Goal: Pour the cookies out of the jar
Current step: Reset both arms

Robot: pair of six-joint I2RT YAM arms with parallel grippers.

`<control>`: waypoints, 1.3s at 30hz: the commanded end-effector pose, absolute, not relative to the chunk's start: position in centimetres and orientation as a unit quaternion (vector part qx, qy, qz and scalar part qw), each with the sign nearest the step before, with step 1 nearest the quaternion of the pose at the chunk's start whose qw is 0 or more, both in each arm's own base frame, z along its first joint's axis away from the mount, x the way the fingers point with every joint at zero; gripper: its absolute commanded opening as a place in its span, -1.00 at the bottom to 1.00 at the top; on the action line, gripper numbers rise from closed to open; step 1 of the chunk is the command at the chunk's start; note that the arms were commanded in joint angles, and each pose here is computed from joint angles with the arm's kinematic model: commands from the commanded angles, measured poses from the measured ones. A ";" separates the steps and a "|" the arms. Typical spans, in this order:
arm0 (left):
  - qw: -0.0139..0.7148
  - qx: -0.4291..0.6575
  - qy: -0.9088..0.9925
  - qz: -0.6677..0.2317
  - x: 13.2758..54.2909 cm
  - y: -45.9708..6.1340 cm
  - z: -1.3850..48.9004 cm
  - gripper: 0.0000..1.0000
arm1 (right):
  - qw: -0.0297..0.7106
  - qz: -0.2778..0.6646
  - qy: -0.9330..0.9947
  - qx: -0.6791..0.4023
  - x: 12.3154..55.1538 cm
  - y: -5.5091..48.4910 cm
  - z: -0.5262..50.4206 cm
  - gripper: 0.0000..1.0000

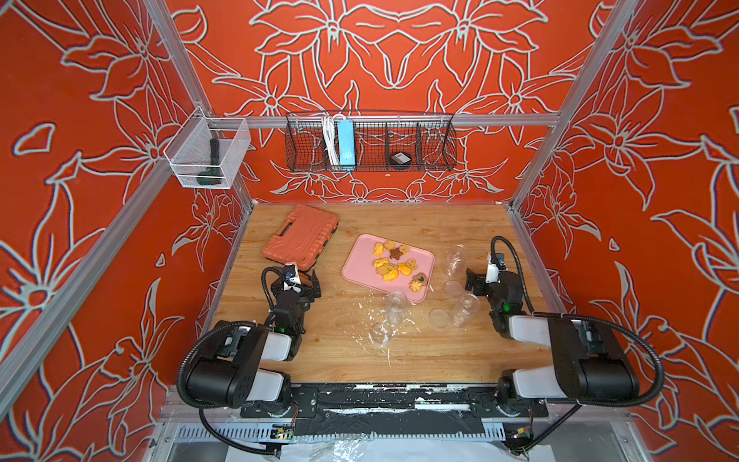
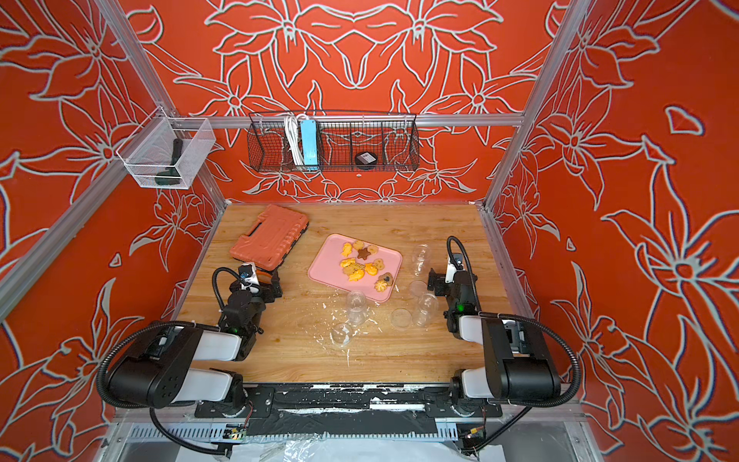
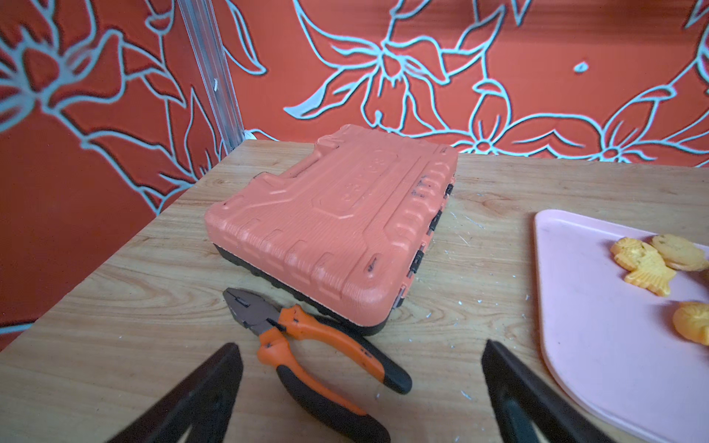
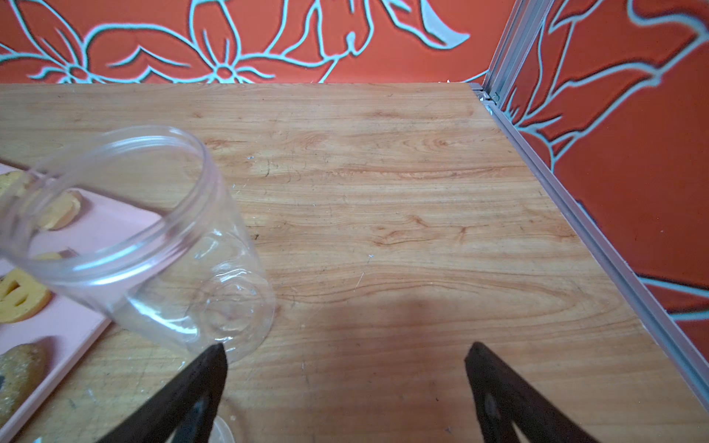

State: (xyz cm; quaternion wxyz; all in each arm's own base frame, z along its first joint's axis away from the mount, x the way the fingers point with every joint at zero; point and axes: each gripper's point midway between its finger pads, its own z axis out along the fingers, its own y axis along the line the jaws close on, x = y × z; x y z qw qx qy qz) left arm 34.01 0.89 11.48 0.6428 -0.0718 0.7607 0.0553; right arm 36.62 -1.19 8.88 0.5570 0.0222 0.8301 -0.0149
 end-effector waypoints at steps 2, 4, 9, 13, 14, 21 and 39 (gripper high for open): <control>0.653 -0.087 0.750 0.057 34.0 1.4 12.0 0.96 | 0.557 -0.006 0.830 -0.008 37.4 -0.1 9.3 0.98; 0.654 -0.087 0.750 0.057 34.0 1.4 12.0 0.96 | 0.557 -0.008 0.830 -0.009 37.4 -0.1 9.3 0.98; 0.654 -0.087 0.749 0.057 34.0 1.5 12.1 0.96 | 0.557 -0.008 0.830 -0.008 37.4 -0.1 9.3 0.98; 0.653 -0.087 0.750 0.057 34.0 1.4 12.0 0.96 | 0.557 -0.008 0.830 -0.008 37.4 -0.1 9.3 0.98; 0.654 -0.087 0.750 0.057 34.0 1.4 12.1 0.96 | 0.557 -0.008 0.830 -0.009 37.4 -0.1 9.3 0.98; 0.653 -0.087 0.750 0.057 34.0 1.4 12.0 0.96 | 0.557 -0.008 0.830 -0.008 37.4 -0.1 9.3 0.98; 0.654 -0.087 0.750 0.057 34.0 1.5 12.0 0.96 | 0.557 -0.009 0.830 -0.008 37.4 -0.1 9.3 0.98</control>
